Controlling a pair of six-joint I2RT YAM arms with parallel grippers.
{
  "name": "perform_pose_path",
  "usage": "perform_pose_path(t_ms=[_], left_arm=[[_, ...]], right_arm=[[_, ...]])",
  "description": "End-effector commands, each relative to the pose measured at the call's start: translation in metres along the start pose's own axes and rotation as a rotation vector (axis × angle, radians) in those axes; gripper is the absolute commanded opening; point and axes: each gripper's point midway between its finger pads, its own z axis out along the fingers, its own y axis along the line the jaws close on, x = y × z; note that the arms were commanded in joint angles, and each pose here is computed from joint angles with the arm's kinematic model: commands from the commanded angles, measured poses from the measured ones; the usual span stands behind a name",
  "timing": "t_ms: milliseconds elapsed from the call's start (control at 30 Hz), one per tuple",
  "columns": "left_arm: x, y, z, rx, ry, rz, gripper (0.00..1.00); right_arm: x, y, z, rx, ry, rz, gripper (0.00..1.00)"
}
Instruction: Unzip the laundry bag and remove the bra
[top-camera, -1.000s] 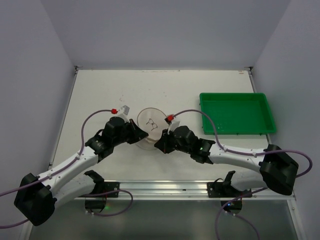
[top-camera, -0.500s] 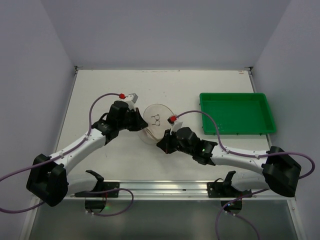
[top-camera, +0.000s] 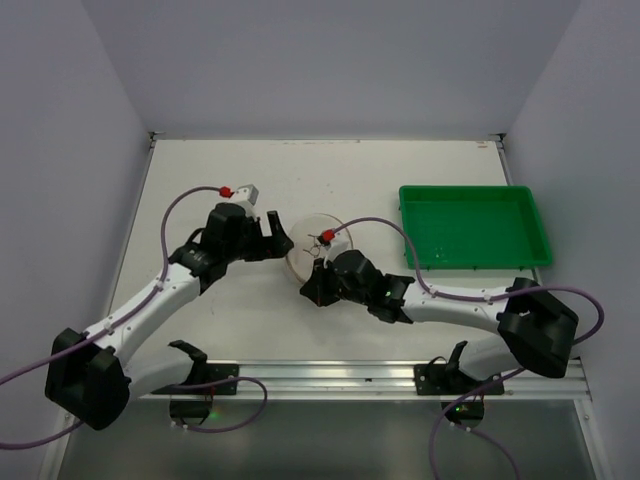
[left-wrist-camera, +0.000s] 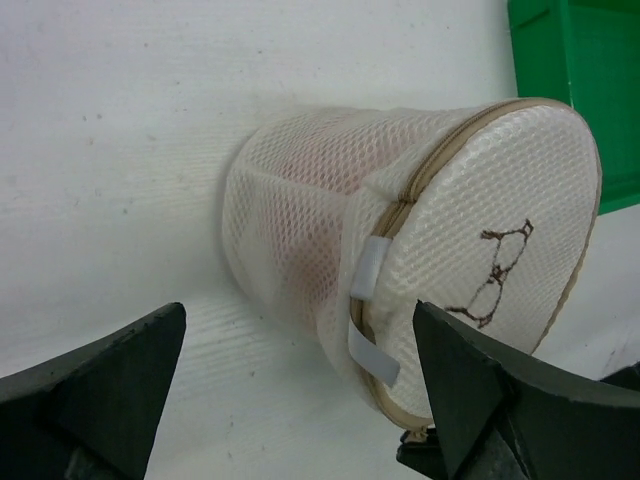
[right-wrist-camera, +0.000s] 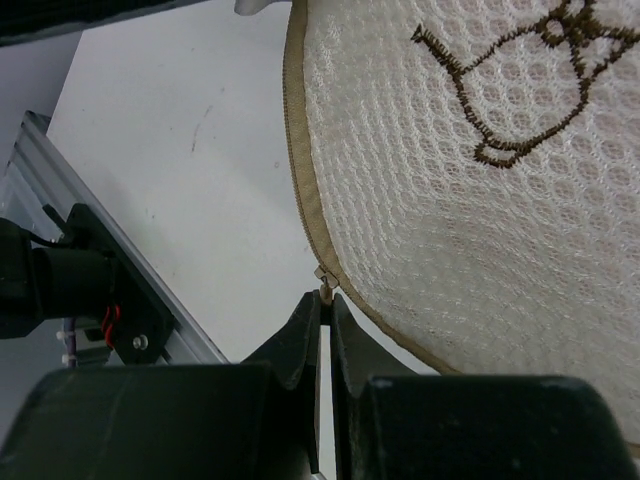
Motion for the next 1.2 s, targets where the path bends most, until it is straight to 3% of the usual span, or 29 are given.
perform_pose_path(t_ms=[0,167,267,467,667,767,867,900,967,1000,1167], left_arm=[[0.004,0.015,-0.025,-0.064,-0.052,-0.098,1.0],[0.019,-0.004,-0.044,0.071,-0.1,-0.241,1.0],[0.039,-0.016,-0.04,0.148,-0.063,-0.306,1.0],[0.049,-0.032,-0.03,0.191,-0.046,-0.333,0.98],[0.045,-0.037,-0.012,0.197,-0.061,-0.329,0.89],[0.042,-0.039,-0.006,0.204,-0.065,-0.318,0.75],[0.04,-0.039,-0.004,0.198,-0.074,-0.31,0.46],[0.039,-0.039,-0.004,0.198,-0.078,-0.307,0.29],[0.038,-0.038,-0.003,0.192,-0.085,-0.297,0.14],[0.037,-0.038,-0.003,0.192,-0.085,-0.291,0.0],[0.029,-0.035,-0.003,0.155,-0.1,-0.224,0.0]], right_arm=[[-0.019,0.025,0.006,-0.063,-0.031,0.019,0.0],[-0.021,0.03,0.013,-0.074,-0.034,0.022,0.0],[-0.022,0.033,0.014,-0.085,-0.036,0.025,0.0],[-0.014,0.029,0.015,-0.089,-0.025,0.035,0.0],[-0.008,0.023,0.012,-0.079,-0.015,0.035,0.0],[-0.003,0.019,0.008,-0.073,-0.006,0.034,0.0],[0.006,0.013,0.002,-0.065,0.006,0.044,0.0],[0.006,0.012,0.0,-0.064,0.003,0.049,0.0],[0.01,0.008,-0.005,-0.061,0.006,0.051,0.0],[0.011,0.006,-0.008,-0.054,0.008,0.051,0.0],[0.023,-0.012,-0.018,-0.006,0.012,0.056,0.0]])
